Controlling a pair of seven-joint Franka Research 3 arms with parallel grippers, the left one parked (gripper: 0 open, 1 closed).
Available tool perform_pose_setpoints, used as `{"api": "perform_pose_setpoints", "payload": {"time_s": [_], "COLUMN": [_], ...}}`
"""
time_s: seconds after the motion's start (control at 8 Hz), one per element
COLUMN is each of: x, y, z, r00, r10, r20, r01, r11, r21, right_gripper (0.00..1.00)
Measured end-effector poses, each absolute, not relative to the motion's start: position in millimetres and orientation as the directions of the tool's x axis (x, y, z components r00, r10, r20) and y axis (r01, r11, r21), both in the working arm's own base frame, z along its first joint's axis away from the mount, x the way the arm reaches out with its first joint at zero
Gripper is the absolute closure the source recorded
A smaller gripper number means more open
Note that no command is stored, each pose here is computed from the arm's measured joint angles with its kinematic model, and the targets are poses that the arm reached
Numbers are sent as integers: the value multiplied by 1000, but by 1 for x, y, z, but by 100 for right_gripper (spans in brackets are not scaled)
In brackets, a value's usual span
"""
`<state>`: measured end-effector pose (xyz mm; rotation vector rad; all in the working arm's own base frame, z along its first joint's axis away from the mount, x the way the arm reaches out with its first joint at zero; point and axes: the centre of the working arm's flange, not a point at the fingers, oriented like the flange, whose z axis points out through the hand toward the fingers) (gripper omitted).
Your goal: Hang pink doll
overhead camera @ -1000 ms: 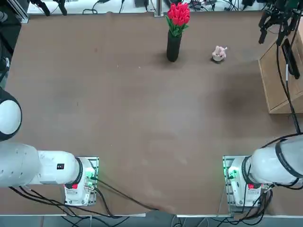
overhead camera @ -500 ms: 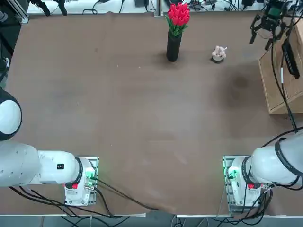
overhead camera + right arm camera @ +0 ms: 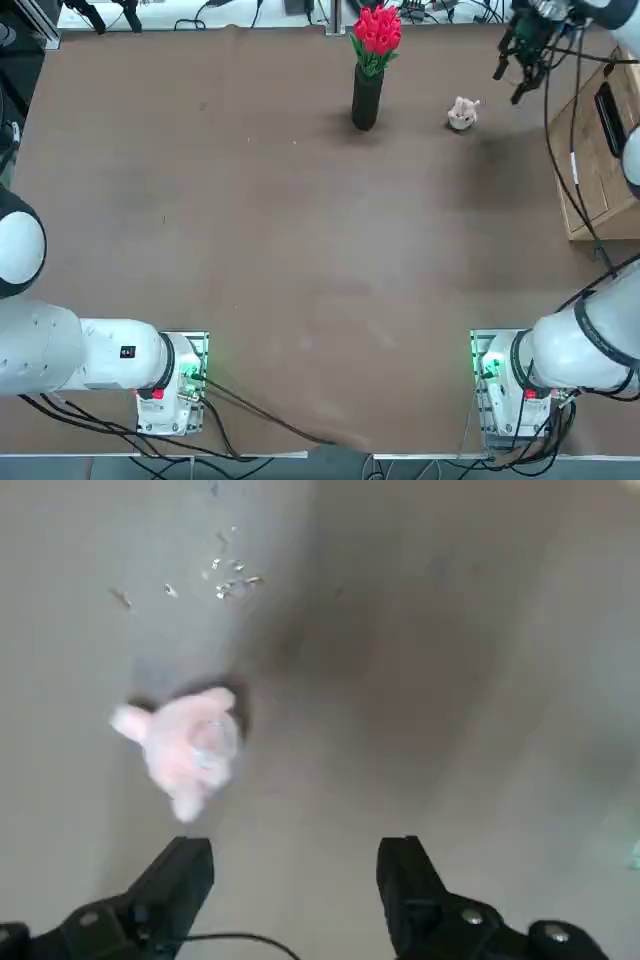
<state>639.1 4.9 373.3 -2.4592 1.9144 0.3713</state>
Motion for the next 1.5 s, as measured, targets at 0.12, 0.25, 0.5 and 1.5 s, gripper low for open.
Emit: {"api": "perform_pose_setpoints", "payload": {"time_s": [0.12,0.25,0.5,1.5], "x": [650,658,663,630], "y": [26,50,87,108], "z": [355,339,306,237], "r00": [148,76,-2,-26], "r10": [-976,-987,-992,-999], "r20": [-161,-141,-126,29], "r01": [-979,-992,-999,-996], "r11": [-168,-89,-4,23], "r21": [116,88,49,-88], "right_gripper": [0,0,0,3]}}
